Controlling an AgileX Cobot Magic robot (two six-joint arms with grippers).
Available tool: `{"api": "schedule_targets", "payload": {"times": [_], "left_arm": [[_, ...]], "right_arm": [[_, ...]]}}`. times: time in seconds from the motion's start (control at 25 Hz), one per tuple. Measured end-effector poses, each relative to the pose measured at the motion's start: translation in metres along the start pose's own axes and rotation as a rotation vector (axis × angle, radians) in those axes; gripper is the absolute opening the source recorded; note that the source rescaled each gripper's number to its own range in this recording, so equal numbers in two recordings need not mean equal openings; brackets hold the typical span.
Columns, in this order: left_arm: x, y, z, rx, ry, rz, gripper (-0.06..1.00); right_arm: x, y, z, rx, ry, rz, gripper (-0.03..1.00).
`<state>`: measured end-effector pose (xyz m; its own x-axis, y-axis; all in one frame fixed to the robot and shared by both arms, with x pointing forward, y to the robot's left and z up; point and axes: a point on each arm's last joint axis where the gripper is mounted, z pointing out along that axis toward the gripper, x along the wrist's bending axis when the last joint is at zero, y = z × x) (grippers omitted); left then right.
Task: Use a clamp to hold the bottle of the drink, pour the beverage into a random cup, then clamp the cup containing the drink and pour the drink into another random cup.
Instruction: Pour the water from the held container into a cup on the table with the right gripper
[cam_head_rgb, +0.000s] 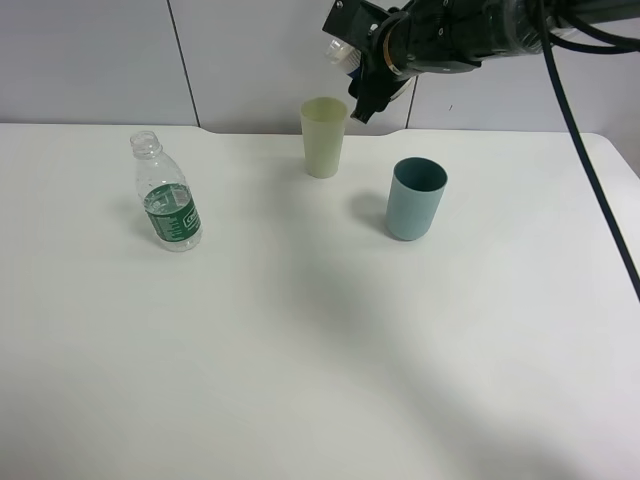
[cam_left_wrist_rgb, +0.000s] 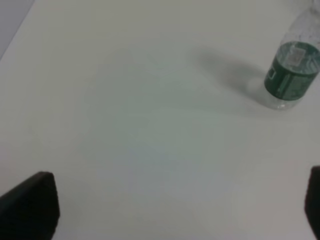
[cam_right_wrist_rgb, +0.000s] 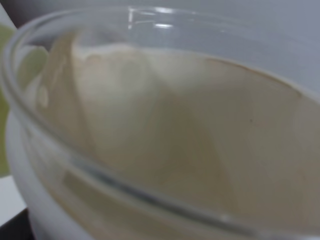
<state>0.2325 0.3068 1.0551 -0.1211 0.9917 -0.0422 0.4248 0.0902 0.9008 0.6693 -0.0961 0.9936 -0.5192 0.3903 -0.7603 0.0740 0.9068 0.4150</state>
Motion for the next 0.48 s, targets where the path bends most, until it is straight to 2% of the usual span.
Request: {"api": "schedule_targets", "payload": {"times": [0.2, 0.48], "left_arm": [[0.0, 0.0, 0.0, 0.0, 0.0, 0.0, 1.0], [0.0, 0.0, 0.0, 0.0, 0.0, 0.0, 1.0]], "right_arm": [[-0.001, -0.0015, 0.0, 0.016, -0.011, -0.079, 0.01], [-0.0023, -0.0022, 0.0, 0.025, -0.024, -0.124, 0.01]]}}
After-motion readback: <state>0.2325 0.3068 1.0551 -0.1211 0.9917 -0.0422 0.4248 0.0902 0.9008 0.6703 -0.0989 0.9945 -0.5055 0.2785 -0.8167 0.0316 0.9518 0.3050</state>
